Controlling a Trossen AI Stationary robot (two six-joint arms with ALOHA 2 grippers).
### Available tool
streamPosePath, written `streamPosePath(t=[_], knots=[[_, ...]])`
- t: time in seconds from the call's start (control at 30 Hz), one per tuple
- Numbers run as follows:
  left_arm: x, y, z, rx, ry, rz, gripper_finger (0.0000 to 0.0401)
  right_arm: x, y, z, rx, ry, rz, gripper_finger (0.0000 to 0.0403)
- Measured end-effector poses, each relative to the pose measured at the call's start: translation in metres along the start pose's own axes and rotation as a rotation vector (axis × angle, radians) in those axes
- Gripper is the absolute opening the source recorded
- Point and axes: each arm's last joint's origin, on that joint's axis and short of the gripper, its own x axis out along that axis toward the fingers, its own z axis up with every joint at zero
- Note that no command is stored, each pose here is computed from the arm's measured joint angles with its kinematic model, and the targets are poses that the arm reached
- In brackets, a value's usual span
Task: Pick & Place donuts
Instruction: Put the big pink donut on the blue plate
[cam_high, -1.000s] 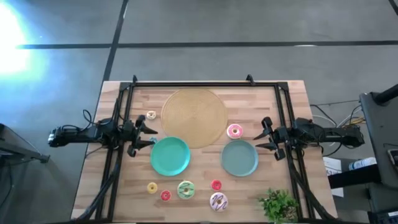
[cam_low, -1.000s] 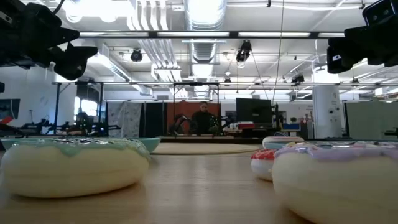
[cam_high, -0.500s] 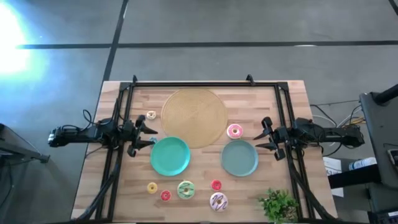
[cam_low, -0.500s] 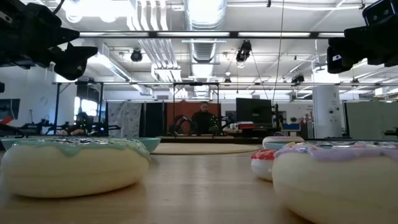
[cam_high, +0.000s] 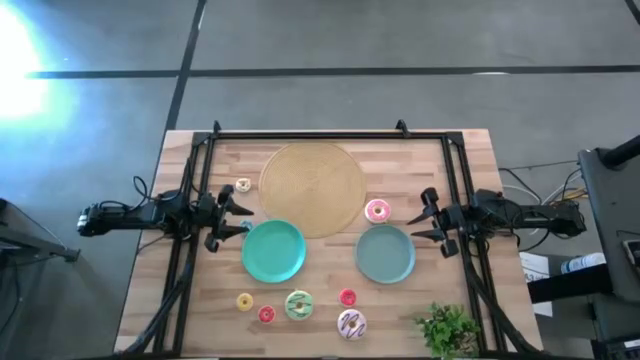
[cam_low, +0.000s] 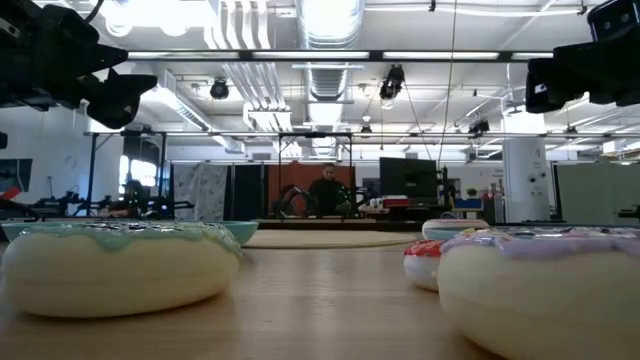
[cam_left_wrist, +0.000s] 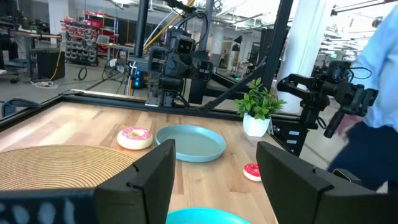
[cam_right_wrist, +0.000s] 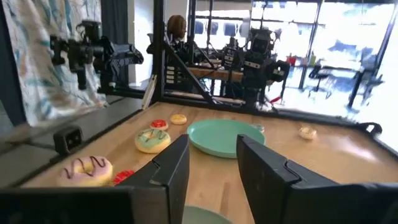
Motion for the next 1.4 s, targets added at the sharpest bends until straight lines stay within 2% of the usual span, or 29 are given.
streamPosePath(t=[0.07,0.23,0.3,0.4,0.57,0.73,0.8,0.87,1.0,1.17,1.3,1.4], knots=[[0.0,0.0,0.0,0.0,0.0,0.0,0.02,0.0,0.0,0.002,-0.05,-0.015,-0.001,0.0124],[0.0,0.0,0.0,0.0,0.0,0.0,0.02,0.0,0.0,0.003,-0.057,-0.029,-0.008,0.0129],[0.0,0.0,0.0,0.0,0.0,0.0,0.02,0.0,-0.002,0.004,-0.041,-0.039,-0.063,0.0129],[0.0,0.0,0.0,0.0,0.0,0.0,0.02,0.0,-0.003,0.005,0.176,-0.055,-0.075,0.0127],[0.0,0.0,0.0,0.0,0.0,0.0,0.02,-0.001,-0.006,0.009,0.653,-0.145,-0.162,0.0123],[0.0,0.0,0.0,0.0,0.0,0.0,0.02,-0.004,-0.016,0.009,0.982,-0.343,-0.465,0.0127],[0.0,0.0,0.0,0.0,0.001,0.0,0.02,-0.006,-0.018,0.009,1.134,-0.435,-0.534,0.013],[0.0,0.0,0.0,0.0,0.001,0.0,0.02,-0.006,-0.019,0.008,1.229,-0.486,-0.55,0.0132],[0.0,0.0,0.0,0.0,0.001,0.001,0.02,-0.007,-0.019,0.009,1.223,-0.505,-0.57,0.0131],[0.0,0.0,0.0,0.0,0.001,0.0,0.02,-0.007,-0.02,0.009,1.29,-0.537,-0.572,0.0126],[0.0,0.0,0.0,0.0,0.001,0.001,0.02,-0.003,-0.02,0.004,1.317,-0.481,-0.577,0.0132],[0.0,0.0,0.0,0.0,0.001,0.0,0.02,0.002,-0.021,-0.003,1.339,-0.419,-0.625,0.0149]])
